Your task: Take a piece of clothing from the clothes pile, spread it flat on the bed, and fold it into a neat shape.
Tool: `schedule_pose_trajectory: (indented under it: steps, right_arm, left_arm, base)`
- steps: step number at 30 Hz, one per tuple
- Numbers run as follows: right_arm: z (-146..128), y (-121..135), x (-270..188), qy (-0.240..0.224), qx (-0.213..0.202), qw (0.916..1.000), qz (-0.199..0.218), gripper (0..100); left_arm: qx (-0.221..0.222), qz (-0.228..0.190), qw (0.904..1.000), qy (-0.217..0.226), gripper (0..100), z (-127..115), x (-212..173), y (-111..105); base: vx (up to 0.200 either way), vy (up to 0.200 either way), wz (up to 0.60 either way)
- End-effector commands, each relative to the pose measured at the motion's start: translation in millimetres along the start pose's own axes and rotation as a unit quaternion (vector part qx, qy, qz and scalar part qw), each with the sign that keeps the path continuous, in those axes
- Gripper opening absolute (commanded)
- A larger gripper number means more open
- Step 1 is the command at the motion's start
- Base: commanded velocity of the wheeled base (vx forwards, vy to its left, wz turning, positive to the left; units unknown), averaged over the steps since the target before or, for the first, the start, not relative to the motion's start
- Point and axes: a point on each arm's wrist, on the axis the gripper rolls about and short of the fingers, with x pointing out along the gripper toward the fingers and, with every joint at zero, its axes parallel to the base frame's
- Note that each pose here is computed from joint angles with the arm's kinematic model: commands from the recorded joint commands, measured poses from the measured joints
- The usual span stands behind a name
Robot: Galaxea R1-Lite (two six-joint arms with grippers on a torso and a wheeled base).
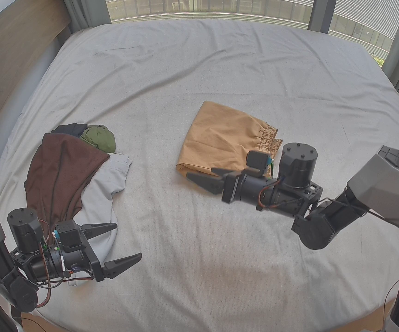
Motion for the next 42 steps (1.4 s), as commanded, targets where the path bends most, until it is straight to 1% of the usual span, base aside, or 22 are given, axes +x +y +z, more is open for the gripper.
schedule_pose_trajectory:
  steps: [1,3,7,10,16,21,23,27,29,32,35,38,39,42]
  right_arm:
    - [18,-28,12,-0.050,-0.009,0.9981,-0.033,100]
    - [9,-39,18,-0.045,-0.005,0.9980,-0.043,100]
    - [10,-52,18,-0.047,-0.005,0.9973,-0.056,100]
    - [-1,-75,21,-0.044,0.000,0.9963,-0.074,100]
    - [-17,-90,23,-0.034,0.007,0.9956,-0.087,100]
    - [-28,-97,23,-0.024,0.013,0.9951,-0.095,100]
    - [-27,-95,25,-0.033,0.009,0.9948,-0.096,100]
    - [-26,-91,26,-0.039,0.006,0.9950,-0.091,100]
    - [-24,-86,25,-0.041,0.005,0.9952,-0.089,100]
    - [-7,-70,19,-0.053,-0.001,0.9952,-0.083,100]
    - [28,-37,2,-0.078,-0.014,0.9947,-0.064,100]
    - [60,9,-29,-0.099,-0.027,0.9939,-0.041,100]
    - [64,17,-36,-0.101,-0.028,0.9938,-0.038,100]
    - [76,50,-70,-0.109,-0.037,0.9931,-0.024,100]
  left_arm:
    - [-0.001,0.000,1.0000,0.002,100,-1,0,0]
    - [-0.002,0.000,1.0000,0.003,100,-1,0,0]
    - [-0.002,0.000,1.0000,0.003,100,-1,0,0]
    - [-0.003,0.000,1.0000,0.005,100,-2,0,-1]
    - [-0.006,-0.001,1.0000,0.007,100,-3,0,-1]
    - [-0.005,0.000,1.0000,0.006,100,-3,-1,0]
    - [-0.006,0.000,1.0000,0.006,100,-3,-1,-1]
    - [-0.007,0.000,1.0000,0.007,100,-3,-1,-1]
    - [-0.008,0.000,0.9999,0.008,100,-4,-1,-1]
    - [-0.007,0.001,1.0000,0.006,100,-3,-1,0]
    - [0.000,0.003,0.9999,-0.012,100,6,-4,-1]
    - [-0.008,0.005,0.9996,-0.028,100,13,-10,-4]
    - [-0.010,0.005,0.9994,-0.032,100,15,-11,-5]
    - [-0.015,0.004,0.9984,-0.055,100,26,-18,-9]
  base:
    - [0.000,0.000,0.00]
    - [0.000,0.000,0.00]
    - [0.000,0.000,0.00]
    - [0.000,0.000,0.00]
    - [0.000,0.000,0.00]
    - [0.000,0.000,0.00]
    - [0.000,0.000,0.00]
    - [0.000,0.000,0.00]
    - [0.000,0.000,0.00]
    - [0.000,0.000,0.00]
    - [0.000,0.000,0.00]
    - [0.000,0.000,0.00]
    - [0.000,0.000,0.00]
    - [0.000,0.000,0.00]
